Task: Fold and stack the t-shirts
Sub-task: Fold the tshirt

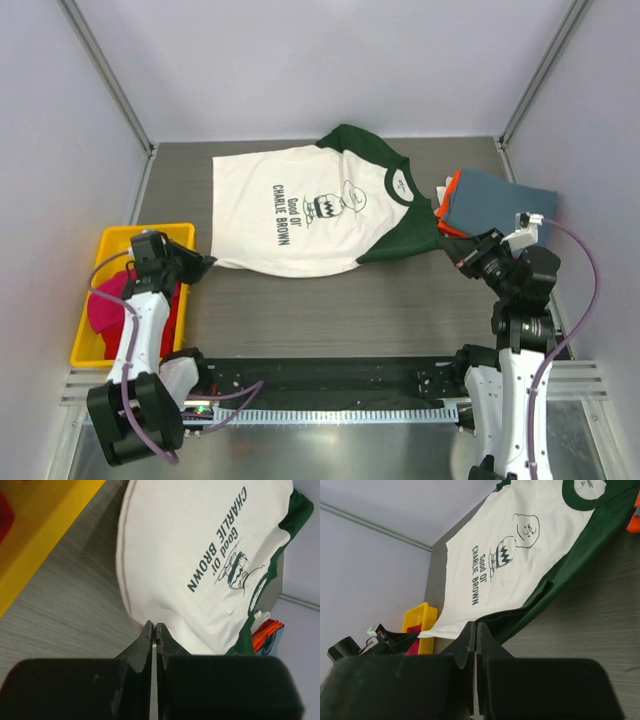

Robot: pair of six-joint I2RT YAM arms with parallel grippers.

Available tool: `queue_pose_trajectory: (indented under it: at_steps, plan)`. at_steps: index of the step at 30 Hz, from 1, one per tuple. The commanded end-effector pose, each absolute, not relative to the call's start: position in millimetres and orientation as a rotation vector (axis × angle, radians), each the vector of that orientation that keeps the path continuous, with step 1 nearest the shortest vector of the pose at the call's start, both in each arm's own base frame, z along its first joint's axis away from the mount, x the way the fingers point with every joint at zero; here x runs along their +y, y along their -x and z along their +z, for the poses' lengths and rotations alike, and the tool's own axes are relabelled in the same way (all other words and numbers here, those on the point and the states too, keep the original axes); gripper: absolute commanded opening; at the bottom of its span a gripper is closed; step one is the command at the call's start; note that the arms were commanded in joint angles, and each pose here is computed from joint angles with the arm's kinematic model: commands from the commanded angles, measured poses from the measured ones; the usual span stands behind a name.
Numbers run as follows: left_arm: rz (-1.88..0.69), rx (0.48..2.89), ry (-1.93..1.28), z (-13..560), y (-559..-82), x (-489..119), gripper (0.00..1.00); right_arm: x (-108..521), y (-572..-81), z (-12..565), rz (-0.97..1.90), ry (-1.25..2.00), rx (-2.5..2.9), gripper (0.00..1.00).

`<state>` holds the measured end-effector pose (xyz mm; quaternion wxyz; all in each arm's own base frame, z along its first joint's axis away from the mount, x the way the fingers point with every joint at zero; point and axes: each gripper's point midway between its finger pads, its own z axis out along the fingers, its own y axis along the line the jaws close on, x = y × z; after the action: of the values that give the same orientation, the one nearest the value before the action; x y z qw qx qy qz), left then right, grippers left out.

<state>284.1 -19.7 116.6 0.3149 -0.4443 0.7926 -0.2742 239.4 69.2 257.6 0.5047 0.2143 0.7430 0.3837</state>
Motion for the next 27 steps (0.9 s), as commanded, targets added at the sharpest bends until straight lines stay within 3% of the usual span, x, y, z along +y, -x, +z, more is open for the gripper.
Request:
queue_pose_trajectory:
  at_steps: [1,11,27]
  plan:
    - [-0.638,2.065,1.222,112,-265,-12,0.0,71,-219,239,0.86,-0.488,1.85,0.01]
    - [-0.542,1.999,1.307,105,-246,0,0.0,50,-230,252,0.71,-0.495,1.818,0.01]
    - [-0.542,1.979,1.182,119,-284,9,0.0,34,-325,273,0.678,-0.515,1.885,0.01]
